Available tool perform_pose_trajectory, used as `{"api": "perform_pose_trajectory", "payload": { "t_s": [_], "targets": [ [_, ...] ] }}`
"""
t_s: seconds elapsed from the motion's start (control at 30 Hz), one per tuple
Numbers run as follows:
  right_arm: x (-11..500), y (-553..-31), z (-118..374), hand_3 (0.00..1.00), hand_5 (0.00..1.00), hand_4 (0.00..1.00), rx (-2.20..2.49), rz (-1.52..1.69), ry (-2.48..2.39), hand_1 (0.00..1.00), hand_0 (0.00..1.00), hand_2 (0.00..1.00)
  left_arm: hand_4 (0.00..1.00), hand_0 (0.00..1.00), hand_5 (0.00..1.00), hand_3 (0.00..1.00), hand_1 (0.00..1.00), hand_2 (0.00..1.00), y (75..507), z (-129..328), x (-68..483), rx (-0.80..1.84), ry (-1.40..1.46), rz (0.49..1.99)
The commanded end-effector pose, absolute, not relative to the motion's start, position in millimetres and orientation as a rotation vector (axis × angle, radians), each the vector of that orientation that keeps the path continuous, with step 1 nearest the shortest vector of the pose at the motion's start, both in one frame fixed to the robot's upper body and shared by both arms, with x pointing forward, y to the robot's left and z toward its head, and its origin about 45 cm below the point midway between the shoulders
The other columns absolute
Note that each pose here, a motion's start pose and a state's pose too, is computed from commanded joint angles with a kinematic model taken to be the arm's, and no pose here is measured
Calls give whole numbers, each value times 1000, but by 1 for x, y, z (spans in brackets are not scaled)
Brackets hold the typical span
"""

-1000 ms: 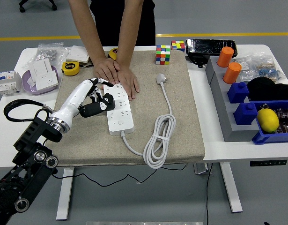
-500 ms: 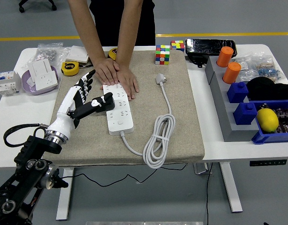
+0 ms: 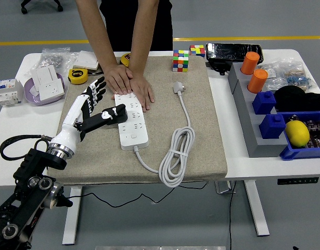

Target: Pick up the plug,place it near the board,insert it into the board,press the button

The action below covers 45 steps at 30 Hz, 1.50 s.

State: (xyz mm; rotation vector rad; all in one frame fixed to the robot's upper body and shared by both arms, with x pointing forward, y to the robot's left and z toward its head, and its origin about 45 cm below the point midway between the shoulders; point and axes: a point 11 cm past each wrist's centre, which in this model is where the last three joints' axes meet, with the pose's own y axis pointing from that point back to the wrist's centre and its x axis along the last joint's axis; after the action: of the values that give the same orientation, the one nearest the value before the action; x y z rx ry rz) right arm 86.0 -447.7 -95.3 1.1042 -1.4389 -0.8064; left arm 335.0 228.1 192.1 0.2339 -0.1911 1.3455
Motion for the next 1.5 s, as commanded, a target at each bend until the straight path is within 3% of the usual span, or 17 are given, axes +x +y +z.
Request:
{"api": "perform_pose_trajectory", "payload": {
  "t_s": [0.17,0.2,0.37,0.4,0.77,0.8,0.87,1.5],
  "targets": [
    [87,-449,-95,787,840,998,1104,-802,-1440,762,830,755,764,327,135,881,226,315,221,194,333,398,-354,1259],
    [87,-449,-94,787,840,998,1104,-802,-1440,761,830,755,507,247,2,717,86,174,220,194,334,429,-389,1246],
    [88,-451,-94,787,840,998,1102,-798,-1444,761,830,755,507,247,2,717,86,174,211,189,335,560,-502,1159],
    [88,-451,-93,787,840,998,1101,-798,-1445,761,830,755,506,224,2,680,31,145,210,189,335,584,-519,1144],
    [89,-451,-94,787,840,998,1105,-798,-1446,761,830,755,528,213,2,696,22,145,201,176,334,754,-617,1038],
    [89,-451,-93,787,840,998,1104,-798,-1446,761,830,755,588,201,2,734,8,144,200,174,334,769,-622,1029],
    [89,-451,-93,787,840,998,1104,-798,-1446,761,830,755,588,201,2,734,8,144,199,170,335,799,-631,1008],
    [89,-450,-94,787,840,998,1104,-801,-1448,761,830,755,609,190,2,766,4,145,198,147,336,887,-626,966]
  ]
}}
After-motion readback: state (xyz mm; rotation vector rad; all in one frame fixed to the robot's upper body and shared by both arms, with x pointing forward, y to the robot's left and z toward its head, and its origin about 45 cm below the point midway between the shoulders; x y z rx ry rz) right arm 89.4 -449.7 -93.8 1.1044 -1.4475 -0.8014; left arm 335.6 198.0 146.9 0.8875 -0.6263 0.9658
